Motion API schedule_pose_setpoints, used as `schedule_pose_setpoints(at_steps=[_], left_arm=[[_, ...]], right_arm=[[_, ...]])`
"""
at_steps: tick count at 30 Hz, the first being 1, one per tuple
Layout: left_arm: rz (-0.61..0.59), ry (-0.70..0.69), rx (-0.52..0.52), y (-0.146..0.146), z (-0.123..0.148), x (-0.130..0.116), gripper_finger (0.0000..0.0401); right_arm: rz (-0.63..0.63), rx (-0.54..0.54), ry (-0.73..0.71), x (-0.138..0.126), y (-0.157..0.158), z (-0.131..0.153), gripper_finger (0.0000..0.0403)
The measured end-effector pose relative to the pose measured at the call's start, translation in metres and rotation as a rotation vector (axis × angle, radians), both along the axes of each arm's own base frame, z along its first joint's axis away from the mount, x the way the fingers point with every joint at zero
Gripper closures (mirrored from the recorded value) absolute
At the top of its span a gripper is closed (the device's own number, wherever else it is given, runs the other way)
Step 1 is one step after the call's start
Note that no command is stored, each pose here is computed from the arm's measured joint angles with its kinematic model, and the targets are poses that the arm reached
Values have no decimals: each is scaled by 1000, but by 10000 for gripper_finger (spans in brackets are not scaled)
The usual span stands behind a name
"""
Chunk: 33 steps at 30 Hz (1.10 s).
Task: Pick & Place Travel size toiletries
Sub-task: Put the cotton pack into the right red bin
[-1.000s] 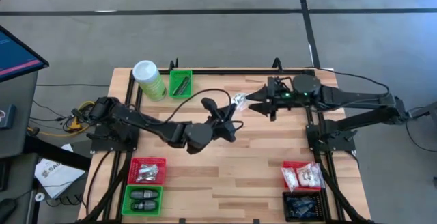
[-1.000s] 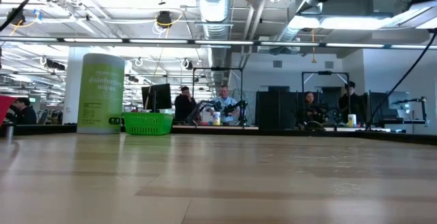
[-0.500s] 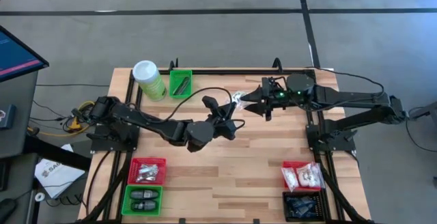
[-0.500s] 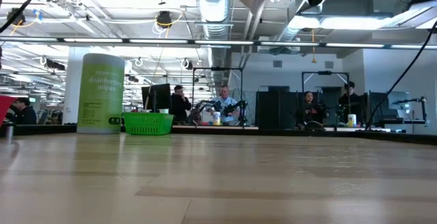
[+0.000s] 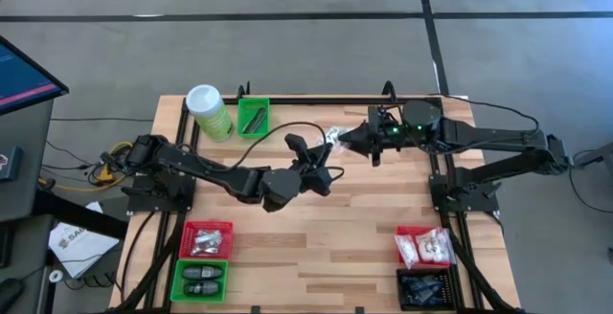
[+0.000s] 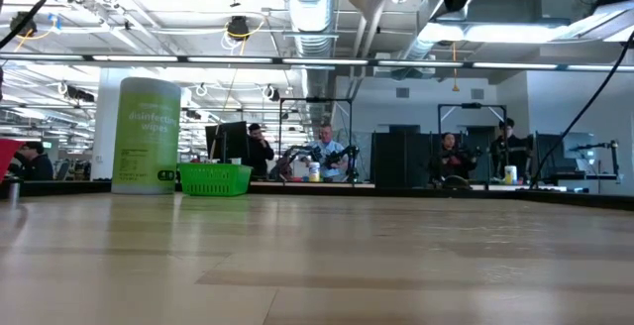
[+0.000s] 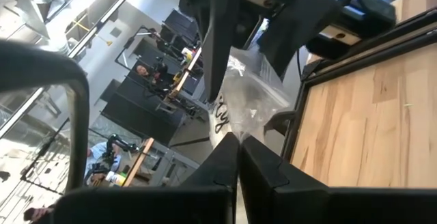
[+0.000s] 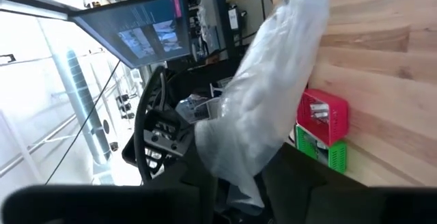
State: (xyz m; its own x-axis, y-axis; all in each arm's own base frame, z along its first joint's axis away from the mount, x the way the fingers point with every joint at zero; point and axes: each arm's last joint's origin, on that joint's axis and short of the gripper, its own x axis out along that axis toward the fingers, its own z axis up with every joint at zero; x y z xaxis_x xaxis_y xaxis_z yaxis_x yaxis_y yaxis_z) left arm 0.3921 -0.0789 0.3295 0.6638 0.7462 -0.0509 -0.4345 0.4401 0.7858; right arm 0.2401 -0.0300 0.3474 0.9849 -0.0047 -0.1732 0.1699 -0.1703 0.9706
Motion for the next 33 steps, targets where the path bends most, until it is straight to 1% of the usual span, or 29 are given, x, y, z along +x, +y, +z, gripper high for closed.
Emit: schedule_pose_setpoints(at_steps=[7, 11, 12, 16, 20, 25, 28, 30, 33], left_arm=[[-6, -1, -1, -2, 0, 0, 401], [-6, -12, -11, -2, 0, 0, 401], [-5, -23, -21, -2, 0, 0, 401], [17, -86, -72, -3, 0, -1, 397], [32, -164, -134, -10, 1, -4, 382], [-20, -333, -289, -26, 13, -16, 337], [-108, -427, -425, -32, 20, -23, 303], [-170, -493, -541, -35, 24, -26, 283], [-276, -531, -696, -40, 28, -31, 260]], right_arm=[[-4, -12, 6, 0, -1, -1, 350], [-1, -26, 7, 0, -1, -1, 391], [0, -31, 7, 0, -1, -1, 396], [16, -38, 7, 0, -1, -1, 394], [33, -45, 7, 0, 0, -1, 399], [46, -57, 3, -1, 2, 0, 401], [46, -63, -8, -3, 2, 2, 401], [52, -68, -5, -4, 3, 2, 401], [90, -79, 3, -9, 5, 4, 402]])
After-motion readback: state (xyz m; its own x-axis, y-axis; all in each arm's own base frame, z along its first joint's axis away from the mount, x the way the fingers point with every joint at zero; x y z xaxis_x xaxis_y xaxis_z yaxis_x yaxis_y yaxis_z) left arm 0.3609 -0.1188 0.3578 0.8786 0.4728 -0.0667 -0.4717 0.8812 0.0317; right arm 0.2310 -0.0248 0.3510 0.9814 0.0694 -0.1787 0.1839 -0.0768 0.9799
